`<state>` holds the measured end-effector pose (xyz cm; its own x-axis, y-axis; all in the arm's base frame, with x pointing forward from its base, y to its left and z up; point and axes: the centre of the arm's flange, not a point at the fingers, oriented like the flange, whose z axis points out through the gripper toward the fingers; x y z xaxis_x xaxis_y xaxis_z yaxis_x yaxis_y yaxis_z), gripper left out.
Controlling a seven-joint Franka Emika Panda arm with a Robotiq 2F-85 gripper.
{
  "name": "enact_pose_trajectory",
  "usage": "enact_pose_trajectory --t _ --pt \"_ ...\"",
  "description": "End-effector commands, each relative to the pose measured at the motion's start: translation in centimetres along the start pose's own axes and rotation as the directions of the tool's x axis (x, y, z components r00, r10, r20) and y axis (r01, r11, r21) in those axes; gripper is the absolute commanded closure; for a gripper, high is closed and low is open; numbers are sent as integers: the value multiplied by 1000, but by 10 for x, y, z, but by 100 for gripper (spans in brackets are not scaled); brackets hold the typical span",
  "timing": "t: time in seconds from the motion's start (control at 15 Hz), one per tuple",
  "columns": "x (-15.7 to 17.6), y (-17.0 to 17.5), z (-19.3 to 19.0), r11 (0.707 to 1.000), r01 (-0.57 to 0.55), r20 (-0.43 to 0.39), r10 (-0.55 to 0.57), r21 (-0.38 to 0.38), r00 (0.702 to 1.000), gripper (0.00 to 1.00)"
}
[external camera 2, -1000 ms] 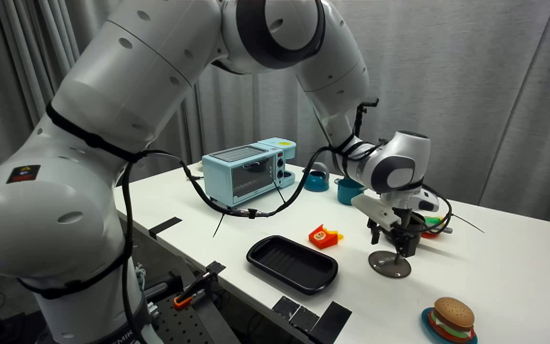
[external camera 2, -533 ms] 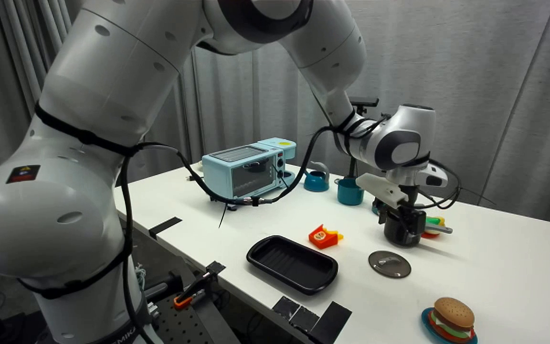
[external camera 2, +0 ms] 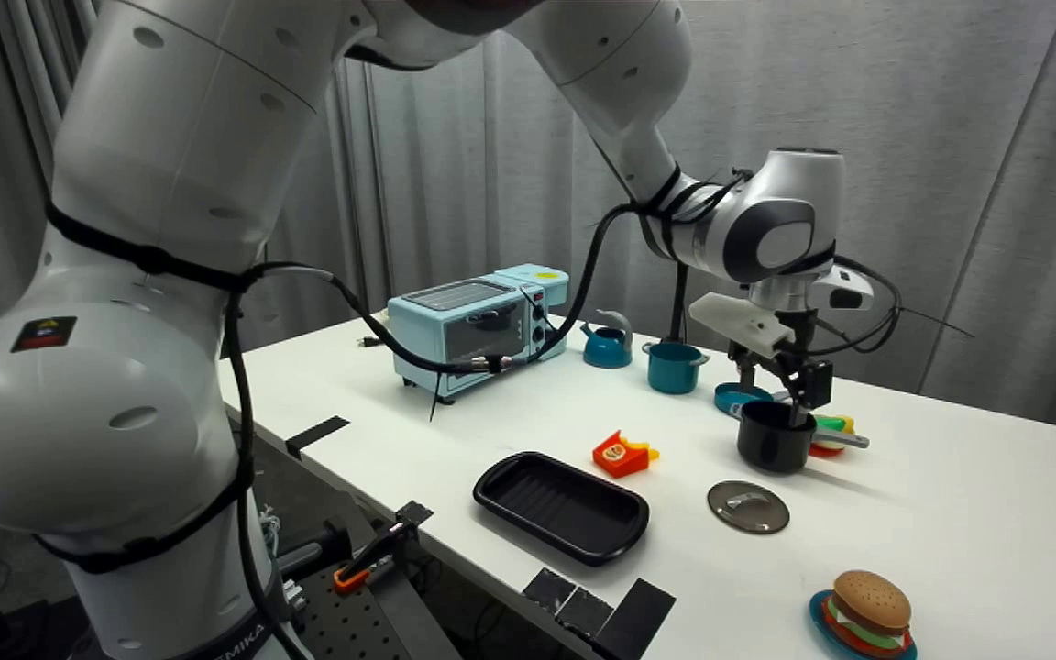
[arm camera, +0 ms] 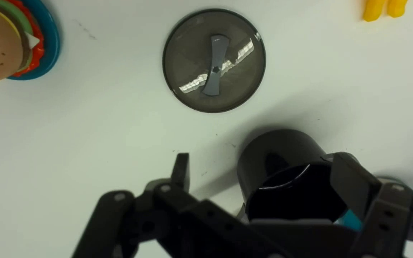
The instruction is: Remove the lid from the pot and put it on the table
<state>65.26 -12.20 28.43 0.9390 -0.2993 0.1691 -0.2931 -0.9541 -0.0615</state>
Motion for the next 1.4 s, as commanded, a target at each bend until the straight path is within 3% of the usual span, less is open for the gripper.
enact_pose_trajectory --t 0.0,1.33 --pt "-11 9 -25 1000 14 -12 -14 5 1000 0" --pt "-4 7 -21 1000 -7 -18 7 2 1000 0"
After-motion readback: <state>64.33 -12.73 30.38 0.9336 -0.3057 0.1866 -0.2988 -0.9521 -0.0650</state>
